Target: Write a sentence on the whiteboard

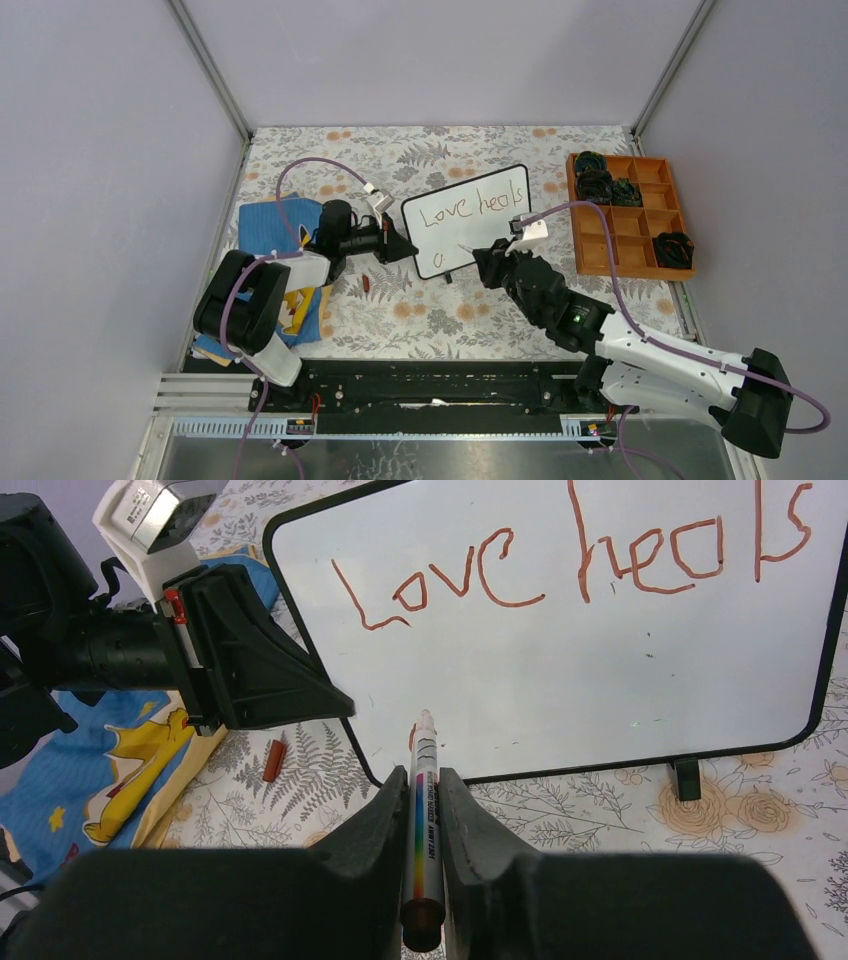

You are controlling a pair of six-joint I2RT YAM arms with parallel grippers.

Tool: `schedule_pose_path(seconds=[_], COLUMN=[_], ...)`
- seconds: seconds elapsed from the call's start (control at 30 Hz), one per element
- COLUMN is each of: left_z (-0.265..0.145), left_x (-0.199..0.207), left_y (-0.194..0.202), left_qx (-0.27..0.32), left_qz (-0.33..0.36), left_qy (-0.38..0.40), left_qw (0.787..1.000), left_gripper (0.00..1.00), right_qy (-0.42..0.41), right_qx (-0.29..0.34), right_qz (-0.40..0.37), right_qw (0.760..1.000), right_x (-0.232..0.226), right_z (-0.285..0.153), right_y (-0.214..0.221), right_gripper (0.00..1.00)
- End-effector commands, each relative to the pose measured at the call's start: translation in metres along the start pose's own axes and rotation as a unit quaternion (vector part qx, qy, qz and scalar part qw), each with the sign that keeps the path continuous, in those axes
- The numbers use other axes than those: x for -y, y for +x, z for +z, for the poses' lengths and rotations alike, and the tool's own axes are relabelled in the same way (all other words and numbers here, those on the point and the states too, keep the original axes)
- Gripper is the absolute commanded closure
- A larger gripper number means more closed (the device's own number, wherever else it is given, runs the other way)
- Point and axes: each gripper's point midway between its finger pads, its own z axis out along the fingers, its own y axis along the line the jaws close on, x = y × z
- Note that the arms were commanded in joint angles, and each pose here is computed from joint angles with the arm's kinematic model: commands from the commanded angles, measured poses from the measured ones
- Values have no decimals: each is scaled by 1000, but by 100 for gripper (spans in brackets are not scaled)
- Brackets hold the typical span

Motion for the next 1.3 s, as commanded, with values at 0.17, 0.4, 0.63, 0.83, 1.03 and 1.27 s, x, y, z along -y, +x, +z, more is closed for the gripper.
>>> schedule_pose_path(seconds=[0.17,0.4,0.63,0.83,1.03,1.27], left_z=[-6,-15,-68,-180,-168,-130], left_x=[-3,-3,-40,-35,42,142], left_y=[8,-14,-43,-124,-176,-215], left_qx=[-17,23,71,241,355,340], left_qz=[5,24,36,18,-36,-48], left_qy=[-32,-68,-271,-492,-318,-46], left_qw=[999,997,959,837,878,938], left_gripper=[64,23,1,1,1,1], right_qy=[-28,-31,-33,-71,-167,-261], right_qx=[19,21,26,47,100,176], right_qz=[12,10,6,1,36,84], right_qw=[999,999,999,996,980,946], right_x=[-10,-10,-12,-25,-59,-95], right_z=[-7,-10,-15,-26,-45,-74], right_y=[-17,-21,-30,-52,-87,-143], right_gripper=[100,100,100,100,100,100])
